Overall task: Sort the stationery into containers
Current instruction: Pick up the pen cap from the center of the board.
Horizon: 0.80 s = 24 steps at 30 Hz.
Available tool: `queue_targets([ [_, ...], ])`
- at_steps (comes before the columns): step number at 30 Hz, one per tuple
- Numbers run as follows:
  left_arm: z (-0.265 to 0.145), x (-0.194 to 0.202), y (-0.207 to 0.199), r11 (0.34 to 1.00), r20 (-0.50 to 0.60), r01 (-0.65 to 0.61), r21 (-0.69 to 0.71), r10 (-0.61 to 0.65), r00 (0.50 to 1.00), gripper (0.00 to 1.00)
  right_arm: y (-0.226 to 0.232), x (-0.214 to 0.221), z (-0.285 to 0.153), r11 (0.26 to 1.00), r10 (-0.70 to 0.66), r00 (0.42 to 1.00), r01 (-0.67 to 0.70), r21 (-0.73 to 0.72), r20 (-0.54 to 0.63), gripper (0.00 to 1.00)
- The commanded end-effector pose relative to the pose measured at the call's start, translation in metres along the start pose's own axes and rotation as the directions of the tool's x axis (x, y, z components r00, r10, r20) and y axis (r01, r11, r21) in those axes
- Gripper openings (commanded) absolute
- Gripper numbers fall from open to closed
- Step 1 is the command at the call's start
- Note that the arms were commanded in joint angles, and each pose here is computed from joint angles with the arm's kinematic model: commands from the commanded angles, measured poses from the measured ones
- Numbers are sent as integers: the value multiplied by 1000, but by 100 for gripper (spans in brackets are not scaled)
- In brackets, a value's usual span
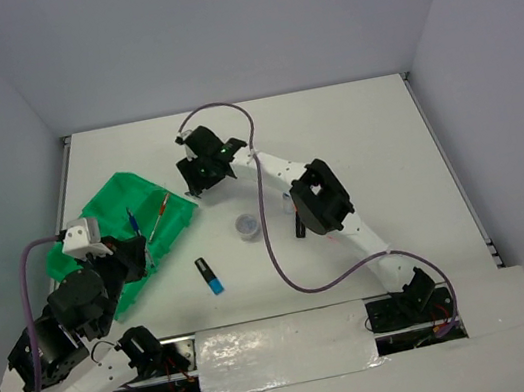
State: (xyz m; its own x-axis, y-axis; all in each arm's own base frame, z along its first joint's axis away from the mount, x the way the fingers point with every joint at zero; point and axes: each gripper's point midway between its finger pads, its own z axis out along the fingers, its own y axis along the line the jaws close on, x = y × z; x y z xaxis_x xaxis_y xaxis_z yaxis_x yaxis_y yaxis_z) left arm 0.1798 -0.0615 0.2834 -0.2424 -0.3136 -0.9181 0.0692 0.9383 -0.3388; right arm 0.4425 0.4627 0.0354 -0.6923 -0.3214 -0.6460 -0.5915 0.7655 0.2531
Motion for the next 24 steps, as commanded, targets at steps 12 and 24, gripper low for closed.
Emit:
queue_targets([
  [12,4,-4,-4,1000,9,-13,-3,13,1000,0,24,-6,3,997,-75,997,75,-2,23,59],
  [24,0,-7,-5,1000,23,4,20,-5,1000,0,10,4,4,992,-97,995,98,81,-21,48],
])
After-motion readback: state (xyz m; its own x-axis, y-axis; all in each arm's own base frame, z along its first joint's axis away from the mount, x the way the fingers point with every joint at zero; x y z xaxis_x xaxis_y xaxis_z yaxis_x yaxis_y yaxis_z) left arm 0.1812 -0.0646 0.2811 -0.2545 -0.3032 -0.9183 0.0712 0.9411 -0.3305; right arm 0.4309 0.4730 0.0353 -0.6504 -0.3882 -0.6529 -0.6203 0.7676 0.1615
